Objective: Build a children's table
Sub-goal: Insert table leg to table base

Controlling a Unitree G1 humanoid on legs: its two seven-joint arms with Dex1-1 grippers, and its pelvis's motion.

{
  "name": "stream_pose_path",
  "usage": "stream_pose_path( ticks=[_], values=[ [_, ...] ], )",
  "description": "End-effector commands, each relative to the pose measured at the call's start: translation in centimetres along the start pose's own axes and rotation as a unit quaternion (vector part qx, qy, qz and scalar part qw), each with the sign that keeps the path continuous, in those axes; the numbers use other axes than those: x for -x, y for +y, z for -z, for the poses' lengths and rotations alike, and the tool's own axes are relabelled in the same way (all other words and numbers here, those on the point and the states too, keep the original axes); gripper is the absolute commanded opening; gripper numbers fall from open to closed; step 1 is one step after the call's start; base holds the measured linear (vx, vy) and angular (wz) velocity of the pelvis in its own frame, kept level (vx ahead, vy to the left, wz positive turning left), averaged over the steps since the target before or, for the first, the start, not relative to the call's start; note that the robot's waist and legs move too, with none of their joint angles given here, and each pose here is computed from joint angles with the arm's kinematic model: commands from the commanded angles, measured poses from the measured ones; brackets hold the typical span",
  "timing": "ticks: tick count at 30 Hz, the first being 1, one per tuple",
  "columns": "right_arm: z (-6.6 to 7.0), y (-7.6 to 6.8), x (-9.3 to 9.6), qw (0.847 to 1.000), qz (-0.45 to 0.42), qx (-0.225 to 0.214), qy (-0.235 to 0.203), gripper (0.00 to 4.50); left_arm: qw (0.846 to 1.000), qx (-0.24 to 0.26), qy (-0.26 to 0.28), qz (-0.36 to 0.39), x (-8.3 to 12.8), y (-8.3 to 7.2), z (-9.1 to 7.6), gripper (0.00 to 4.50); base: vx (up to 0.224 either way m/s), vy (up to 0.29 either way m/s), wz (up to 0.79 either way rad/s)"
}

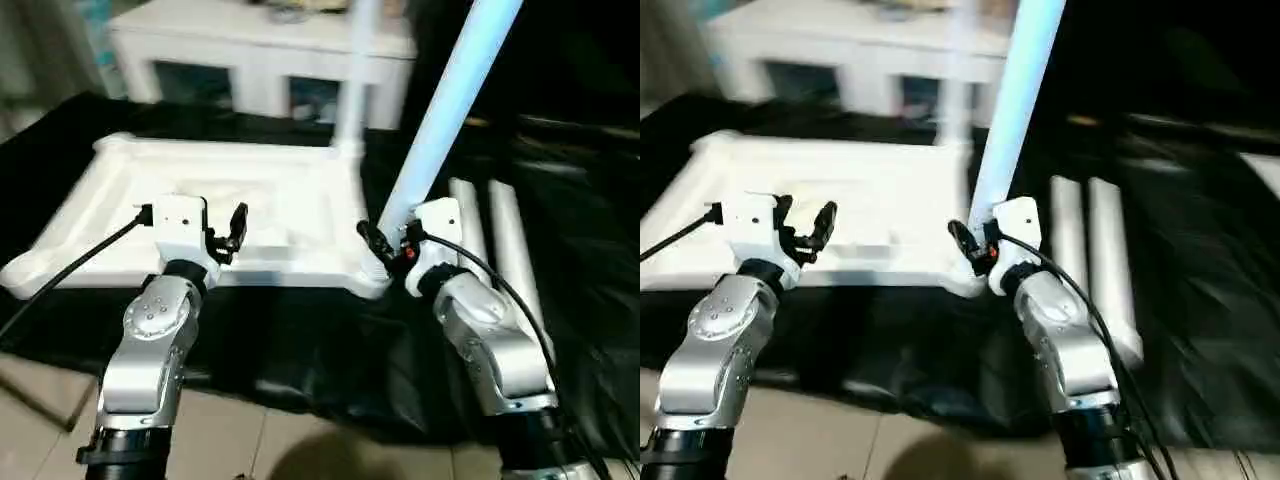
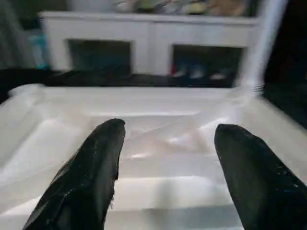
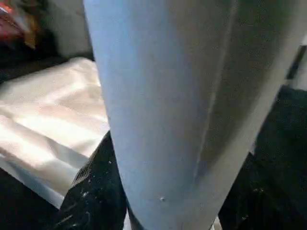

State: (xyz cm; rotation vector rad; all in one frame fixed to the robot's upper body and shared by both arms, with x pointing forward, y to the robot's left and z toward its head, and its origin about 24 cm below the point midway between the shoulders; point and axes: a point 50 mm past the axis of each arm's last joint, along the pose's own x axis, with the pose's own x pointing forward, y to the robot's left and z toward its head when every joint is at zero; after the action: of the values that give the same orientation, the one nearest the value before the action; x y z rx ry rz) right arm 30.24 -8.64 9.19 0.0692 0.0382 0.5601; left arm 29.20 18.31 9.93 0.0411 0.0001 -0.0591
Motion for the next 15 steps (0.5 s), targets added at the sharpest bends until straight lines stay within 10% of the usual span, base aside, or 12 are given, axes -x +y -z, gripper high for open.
stream_pose_path(
  ticks=[1,15],
  values=[
    [-0.7,-1.3,0.6,1.0,0.017,0.012,-0.011,1.86,1.0,0.001,-0.007,0.011,-0.1,-0.7,-0.5,3.38,0.154,-0.009,0.13],
    [-1.1,-2.0,1.4,0.998,0.055,0.03,-0.007,1.86,0.992,0.023,-0.003,0.121,0.3,-2.0,0.3,3.38,0.082,-0.038,-0.19]
  ],
)
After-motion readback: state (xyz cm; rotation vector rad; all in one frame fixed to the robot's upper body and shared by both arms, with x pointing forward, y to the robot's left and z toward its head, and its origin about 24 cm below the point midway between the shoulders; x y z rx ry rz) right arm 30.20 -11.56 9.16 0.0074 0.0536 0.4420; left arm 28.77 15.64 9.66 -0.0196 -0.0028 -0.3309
